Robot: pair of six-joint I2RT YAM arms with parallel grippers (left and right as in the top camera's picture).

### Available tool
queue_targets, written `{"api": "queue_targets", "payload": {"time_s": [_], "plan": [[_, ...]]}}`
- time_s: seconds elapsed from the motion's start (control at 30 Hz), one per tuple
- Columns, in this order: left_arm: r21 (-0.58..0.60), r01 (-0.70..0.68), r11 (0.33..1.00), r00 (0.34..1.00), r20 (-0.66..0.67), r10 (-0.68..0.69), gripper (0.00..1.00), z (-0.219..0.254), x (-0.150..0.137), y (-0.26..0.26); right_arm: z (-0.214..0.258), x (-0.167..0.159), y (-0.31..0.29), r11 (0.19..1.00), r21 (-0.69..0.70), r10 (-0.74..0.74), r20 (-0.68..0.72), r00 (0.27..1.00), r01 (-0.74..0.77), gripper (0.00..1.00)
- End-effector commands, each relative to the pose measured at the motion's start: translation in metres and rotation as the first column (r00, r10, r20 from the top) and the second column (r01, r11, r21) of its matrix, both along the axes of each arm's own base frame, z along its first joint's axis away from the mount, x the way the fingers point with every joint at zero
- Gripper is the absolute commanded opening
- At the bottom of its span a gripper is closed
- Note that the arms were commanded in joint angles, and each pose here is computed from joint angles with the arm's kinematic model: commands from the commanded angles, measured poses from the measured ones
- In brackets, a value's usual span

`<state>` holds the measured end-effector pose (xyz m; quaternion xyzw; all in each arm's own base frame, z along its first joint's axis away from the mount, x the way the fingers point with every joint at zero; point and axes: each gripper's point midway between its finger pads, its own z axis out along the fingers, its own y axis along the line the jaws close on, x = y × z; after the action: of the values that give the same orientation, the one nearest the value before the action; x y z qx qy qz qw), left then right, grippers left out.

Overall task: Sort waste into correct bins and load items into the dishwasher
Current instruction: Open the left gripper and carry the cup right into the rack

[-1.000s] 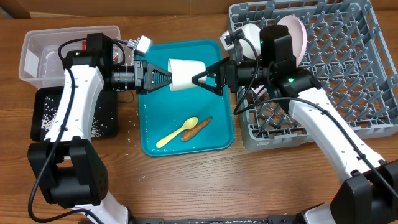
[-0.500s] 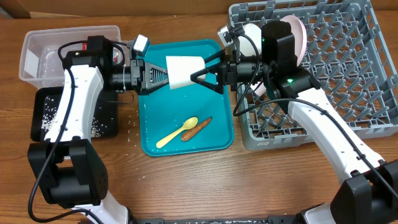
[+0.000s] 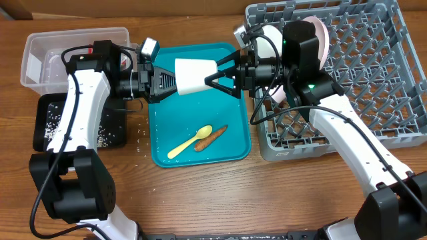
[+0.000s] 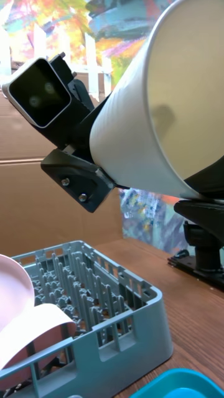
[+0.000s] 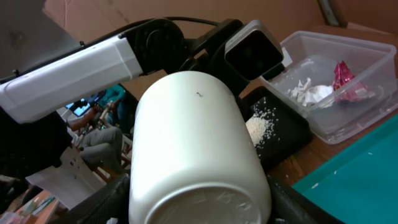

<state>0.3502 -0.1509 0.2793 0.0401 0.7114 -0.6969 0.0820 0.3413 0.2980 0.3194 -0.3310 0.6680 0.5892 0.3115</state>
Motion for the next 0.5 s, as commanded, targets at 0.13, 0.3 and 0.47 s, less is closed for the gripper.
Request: {"api": "queue_targets", "payload": {"time_s": [0.13,0.3,0.47], "plan": [[-0.015,0.016,1.0,1.0,0.008,-0.016,0.04,0.0072,-0.0009,-0.0057,0.0096,-0.0281,0.0181,0.995,0.02,0.1,0.026,0.995,-0.101,0.56],[-0.011,0.016,1.0,1.0,0.009,-0.016,0.04,0.0066,-0.0009,-0.0057,0.0096,-0.0281,0.0181,0.995,0.02,0.1,0.026,0.995,-0.101,0.45],[-0.004,0.016,1.0,1.0,0.009,-0.016,0.19,0.0053,-0.0008,-0.0057,0.01,-0.028,0.0181,0.995,0.021,0.1,0.029,0.995,-0.101,0.35]]}}
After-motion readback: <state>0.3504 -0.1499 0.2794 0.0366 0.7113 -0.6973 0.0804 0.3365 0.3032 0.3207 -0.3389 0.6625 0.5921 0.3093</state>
